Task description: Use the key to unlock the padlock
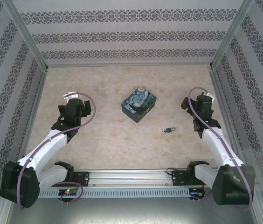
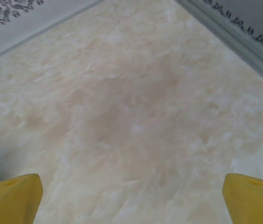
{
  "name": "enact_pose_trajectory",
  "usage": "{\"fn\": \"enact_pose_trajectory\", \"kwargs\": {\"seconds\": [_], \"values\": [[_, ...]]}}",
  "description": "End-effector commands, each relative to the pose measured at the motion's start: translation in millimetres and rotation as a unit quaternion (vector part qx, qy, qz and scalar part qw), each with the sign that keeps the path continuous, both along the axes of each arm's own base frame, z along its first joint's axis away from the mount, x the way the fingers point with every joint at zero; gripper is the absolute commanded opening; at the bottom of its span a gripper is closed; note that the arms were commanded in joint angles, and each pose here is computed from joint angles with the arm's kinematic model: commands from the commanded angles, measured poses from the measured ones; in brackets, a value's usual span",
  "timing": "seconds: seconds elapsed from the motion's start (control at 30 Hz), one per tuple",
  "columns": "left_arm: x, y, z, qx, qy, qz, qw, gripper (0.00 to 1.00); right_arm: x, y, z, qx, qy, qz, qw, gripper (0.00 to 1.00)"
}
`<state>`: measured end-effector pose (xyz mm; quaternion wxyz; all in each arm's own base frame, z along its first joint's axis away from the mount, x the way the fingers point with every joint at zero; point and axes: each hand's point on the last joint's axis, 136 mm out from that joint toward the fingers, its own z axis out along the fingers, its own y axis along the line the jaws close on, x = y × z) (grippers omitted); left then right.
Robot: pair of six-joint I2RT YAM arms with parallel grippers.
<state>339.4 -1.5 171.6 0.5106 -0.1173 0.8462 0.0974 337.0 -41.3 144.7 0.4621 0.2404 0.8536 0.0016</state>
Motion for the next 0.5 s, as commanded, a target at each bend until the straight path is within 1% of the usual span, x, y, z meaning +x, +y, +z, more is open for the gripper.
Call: {"fn": "enact_pose_trajectory", "kwargs": {"seconds": [0.0,0.07,0.2,0.3,0.47], "values": [[11,17,18,0.005,-0.067,0.016,0.998,0.99,18,-17,7,-0.078,-0.049,-0.01,0.996,0.98],[13,28,13,0.016,-0.07,0.029,0.997,0.99,22,-16,-1,-0.092,-0.053,-0.001,0.994,0.98],[20,39,-6,0.026,-0.065,0.035,0.997,0.99,30,-9,-11,-0.114,-0.069,0.018,0.991,0.98],[28,47,-26,0.031,-0.058,0.041,0.997,1.0,35,-1,-17,-0.131,-0.085,0.038,0.987,0.98],[42,46,-57,0.037,-0.06,0.013,0.997,1.0,45,19,-16,-0.15,-0.105,0.099,0.978,0.98]]}}
